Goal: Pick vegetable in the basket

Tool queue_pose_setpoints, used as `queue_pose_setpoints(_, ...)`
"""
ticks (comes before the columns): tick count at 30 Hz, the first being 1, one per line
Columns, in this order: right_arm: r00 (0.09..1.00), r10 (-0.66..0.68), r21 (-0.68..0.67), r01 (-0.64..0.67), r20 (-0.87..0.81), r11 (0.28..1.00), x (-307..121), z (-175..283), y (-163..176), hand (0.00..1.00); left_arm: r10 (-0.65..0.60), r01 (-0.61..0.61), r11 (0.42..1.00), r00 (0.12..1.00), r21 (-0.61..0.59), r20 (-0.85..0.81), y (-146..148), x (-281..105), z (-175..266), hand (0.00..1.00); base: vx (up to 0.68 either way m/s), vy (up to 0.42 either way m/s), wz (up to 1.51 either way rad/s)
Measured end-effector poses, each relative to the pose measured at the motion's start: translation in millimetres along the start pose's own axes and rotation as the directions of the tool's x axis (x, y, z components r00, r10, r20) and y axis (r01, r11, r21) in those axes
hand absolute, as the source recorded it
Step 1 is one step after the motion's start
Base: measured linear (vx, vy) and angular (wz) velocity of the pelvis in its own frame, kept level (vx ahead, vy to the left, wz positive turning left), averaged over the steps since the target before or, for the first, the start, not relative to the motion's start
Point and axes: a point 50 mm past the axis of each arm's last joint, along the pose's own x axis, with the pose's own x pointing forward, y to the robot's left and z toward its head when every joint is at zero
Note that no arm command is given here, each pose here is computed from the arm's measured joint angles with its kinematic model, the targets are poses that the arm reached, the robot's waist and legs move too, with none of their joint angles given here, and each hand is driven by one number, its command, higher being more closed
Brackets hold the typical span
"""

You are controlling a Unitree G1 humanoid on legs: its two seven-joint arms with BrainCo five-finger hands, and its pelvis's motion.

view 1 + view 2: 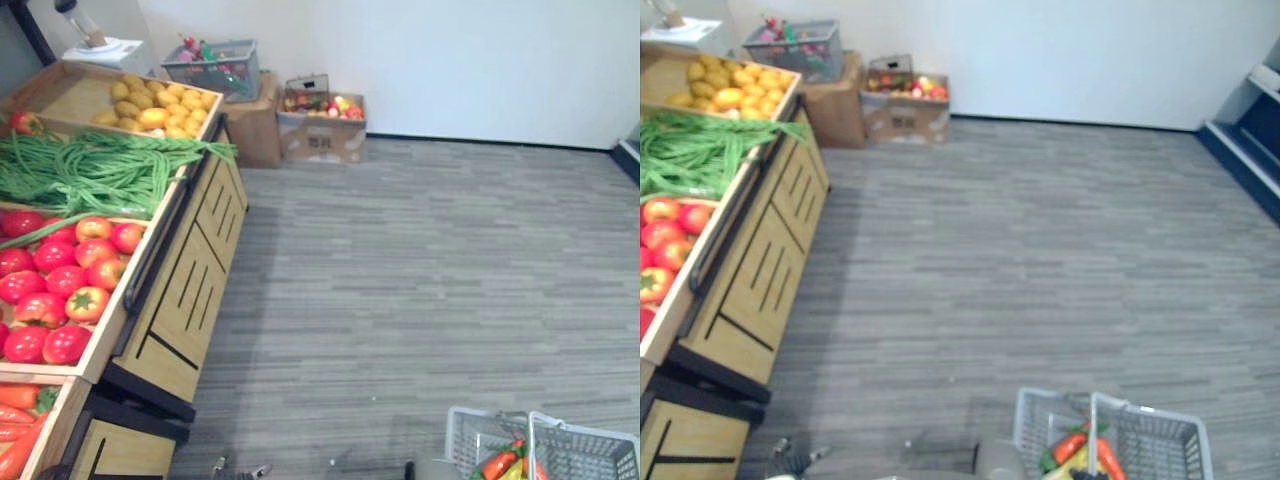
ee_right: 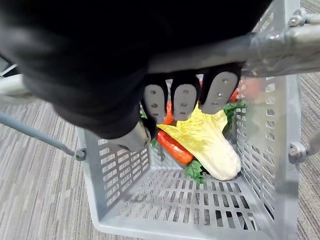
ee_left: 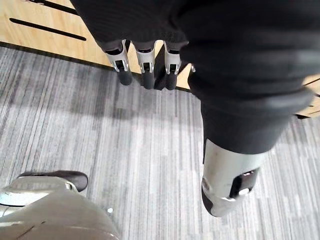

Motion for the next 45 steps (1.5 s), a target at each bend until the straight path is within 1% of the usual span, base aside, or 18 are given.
queue_pose_setpoints(2, 1.0, 0.012, 0.021, -0.012, -0.021, 1.0, -4, -6, 5, 1.0, 0.001, -0.001, 0.999, 1.0, -0.044, -0.002, -5, -1, 2, 0.0, 0.3, -0.228, 0.06)
queue_pose_setpoints(4, 0.999, 0.017, 0.029, -0.016, -0.049, 0.999, -8, -15, 9, 1.0, 0.011, -0.01, 0.998, 1.0, -0.061, 0.004, -2, 1, 5, 0.0, 0.28, -0.301, 0.09)
queue_pose_setpoints(5, 1.0, -0.011, 0.033, 0.012, -0.028, 0.999, -5, -9, 3, 1.0, -0.008, 0.008, 0.997, 1.0, -0.079, 0.011, -11, -1, 8, 0.0, 0.25, -0.295, 0.11)
queue_pose_setpoints(8, 0.999, -0.019, 0.016, 0.02, -0.025, 1.0, -2, -7, -7, 1.0, -0.062, 0.063, 0.992, 0.998, -0.108, 0.009, -32, -7, 10, 0.0, 0.18, -0.231, 0.17)
queue_pose_setpoints(9, 1.0, -0.02, 0.016, 0.02, -0.024, 1.0, -2, -7, -7, 1.0, -0.067, 0.067, 0.991, 0.998, -0.115, 0.005, -34, -8, 9, 0.0, 0.15, -0.263, 0.13)
queue_pose_setpoints(11, 1.0, -0.003, 0.014, 0.003, -0.03, 1.0, -1, -5, -4, 1.0, -0.067, 0.067, 0.991, 0.998, -0.117, 0.007, -34, -8, 9, 0.0, 0.14, -0.259, 0.16)
queue_pose_setpoints(17, 0.999, -0.025, 0.0, 0.025, -0.045, 1.0, 2, -7, -14, 1.0, -0.061, 0.065, 0.988, 0.998, -0.142, 0.033, -34, -8, 15, 0.0, 0.1, -0.075, 0.01)
queue_pose_setpoints(19, 0.998, -0.04, 0.024, 0.041, -0.049, 0.999, 3, -7, -16, 1.0, -0.058, 0.063, 0.987, 0.998, -0.148, 0.039, -34, -7, 16, 0.0, 0.12, 0.071, -0.23)
queue_pose_setpoints(24, 0.998, -0.059, 0.02, 0.06, -0.036, 0.998, 6, -1, -22, 1.0, -0.058, 0.062, 0.987, 0.998, -0.15, 0.029, -34, -7, 14, 0.0, 0.17, 0.274, -0.42)
queue_pose_setpoints(28, 0.996, -0.016, 0.036, 0.02, -0.092, 0.999, -1, -17, -6, 1.0, -0.027, 0.031, 0.995, 0.999, -0.093, 0.039, -15, -1, 14, 0.0, 0.18, 0.267, -0.15)
queue_pose_setpoints(33, 0.996, -0.038, 0.025, 0.04, -0.075, 0.999, 3, -10, -13, 1.0, -0.03, 0.03, 1.0, 0.999, 0.006, 0.02, -4, 2, 6, 0.0, 0.1, 0.115, -0.41)
queue_pose_setpoints(35, 0.997, -0.047, 0.023, 0.048, -0.058, 0.999, 6, -4, -17, 1.0, -0.036, 0.036, 0.999, 0.999, 0.019, 0.001, -5, 1, 2, 0.0, -0.01, 0.037, -0.39)
queue_pose_setpoints(39, 0.997, -0.037, 0.012, 0.038, -0.07, 0.999, 4, -9, -14, 1.0, -0.024, 0.025, 1.0, 1.0, 0.008, -0.011, 0, 1, -2, 0.0, -0.02, 0.021, -0.08)
queue_pose_setpoints(41, 0.996, 0.005, -0.008, -0.005, -0.086, 1.0, 0, -14, -5, 1.0, -0.004, 0.003, 0.999, 0.999, -0.035, -0.033, 7, 1, -6, 0.0, 0.01, -0.042, -0.01)
queue_pose_setpoints(43, 0.995, 0.009, -0.012, -0.011, -0.098, 1.0, 0, -17, -3, 1.0, 0.007, -0.011, 0.997, 0.999, -0.077, -0.05, 9, 1, -8, 0.0, -0.03, -0.06, 0.03)
queue_pose_setpoints(45, 0.994, 0.004, -0.013, -0.006, -0.107, 1.0, 0, -19, -6, 1.0, 0.006, -0.011, 0.996, 0.998, -0.092, -0.061, 7, 1, -10, 0.0, -0.05, -0.088, 0.14)
